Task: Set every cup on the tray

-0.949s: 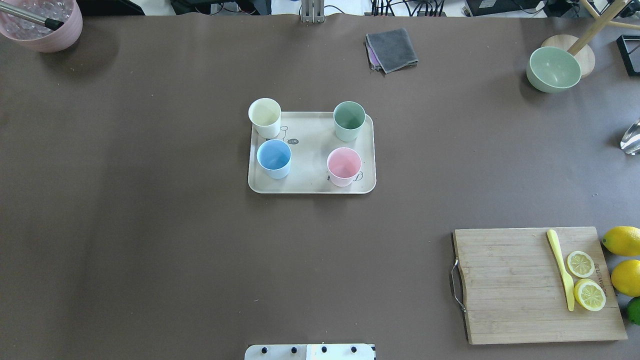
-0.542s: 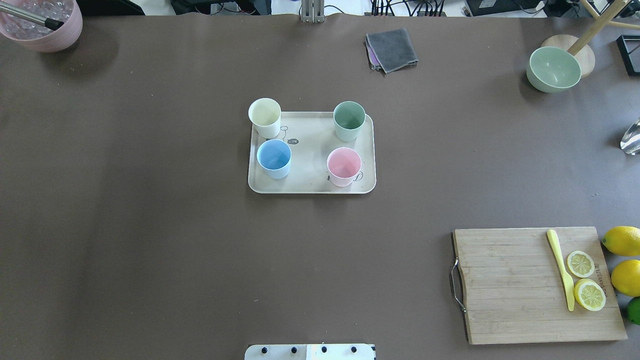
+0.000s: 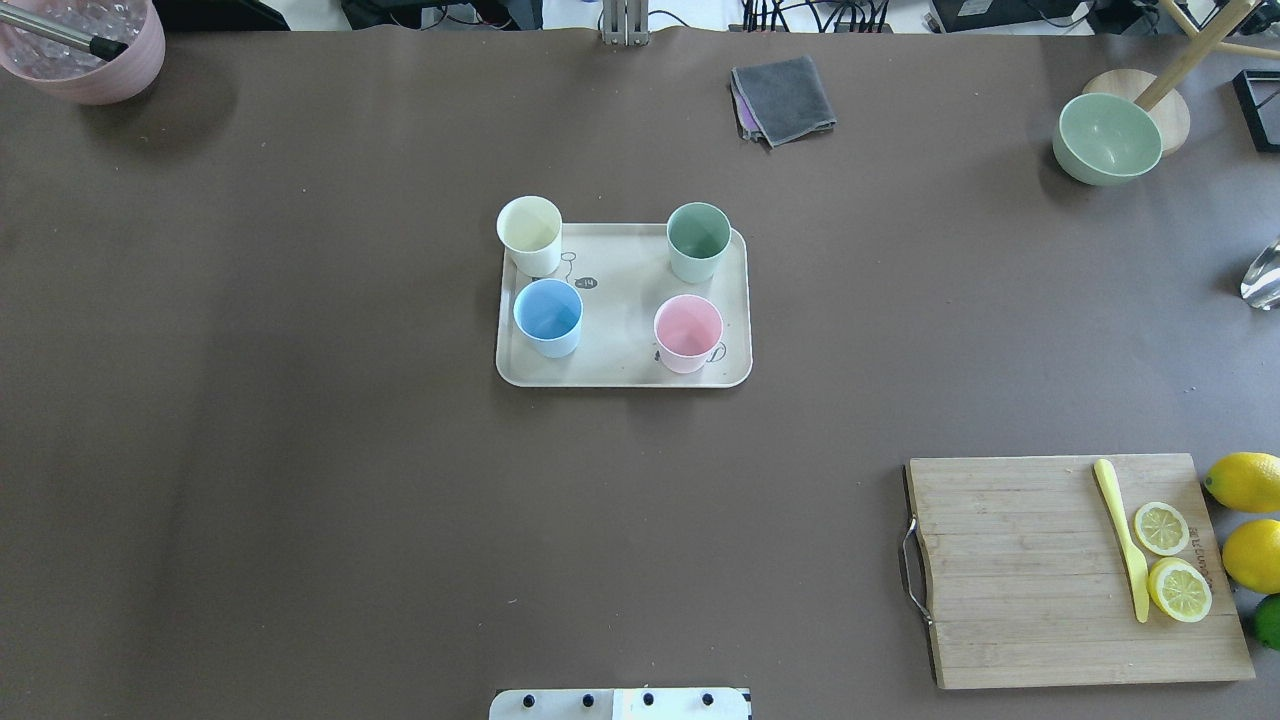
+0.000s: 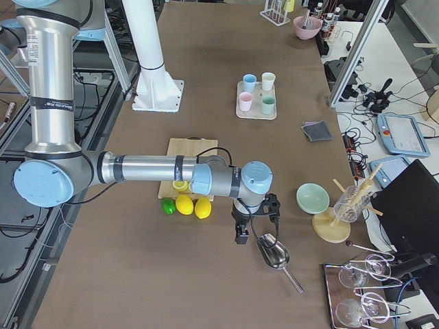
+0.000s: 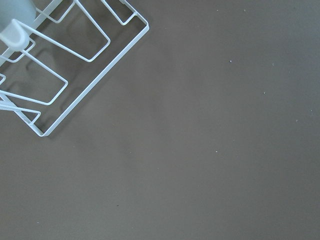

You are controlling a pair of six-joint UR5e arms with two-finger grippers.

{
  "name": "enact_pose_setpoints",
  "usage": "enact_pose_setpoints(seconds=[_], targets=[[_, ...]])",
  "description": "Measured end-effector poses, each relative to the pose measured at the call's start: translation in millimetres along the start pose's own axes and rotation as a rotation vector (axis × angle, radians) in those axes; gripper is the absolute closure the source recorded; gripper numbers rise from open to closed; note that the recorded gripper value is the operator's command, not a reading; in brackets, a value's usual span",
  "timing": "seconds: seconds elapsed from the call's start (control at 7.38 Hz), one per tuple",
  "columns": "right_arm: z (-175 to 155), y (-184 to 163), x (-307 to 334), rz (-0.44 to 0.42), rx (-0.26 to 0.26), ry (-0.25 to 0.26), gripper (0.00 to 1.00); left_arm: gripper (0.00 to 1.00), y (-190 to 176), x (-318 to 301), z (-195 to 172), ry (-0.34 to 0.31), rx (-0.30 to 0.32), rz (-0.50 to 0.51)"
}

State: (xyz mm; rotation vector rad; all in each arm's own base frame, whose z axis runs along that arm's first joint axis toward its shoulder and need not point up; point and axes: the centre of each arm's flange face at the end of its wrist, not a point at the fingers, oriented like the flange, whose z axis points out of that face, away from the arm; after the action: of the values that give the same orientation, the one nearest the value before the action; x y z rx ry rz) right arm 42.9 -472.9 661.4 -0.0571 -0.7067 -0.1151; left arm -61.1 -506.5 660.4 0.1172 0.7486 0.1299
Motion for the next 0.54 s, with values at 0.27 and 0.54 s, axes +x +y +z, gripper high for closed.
enact_pose_setpoints(seconds=[0.27, 0.54], targets=[[0.7, -0.8, -1.5, -0.003, -0.002, 0.000, 0.00, 0.02, -0.3, 0.6, -0.5, 0.001, 0.001, 0.002], [2.1, -2.2, -4.2, -0.009, -0.005, 0.000, 0.00, 0.02, -0.4, 1.0, -0.8, 0.002, 0.002, 0.004]])
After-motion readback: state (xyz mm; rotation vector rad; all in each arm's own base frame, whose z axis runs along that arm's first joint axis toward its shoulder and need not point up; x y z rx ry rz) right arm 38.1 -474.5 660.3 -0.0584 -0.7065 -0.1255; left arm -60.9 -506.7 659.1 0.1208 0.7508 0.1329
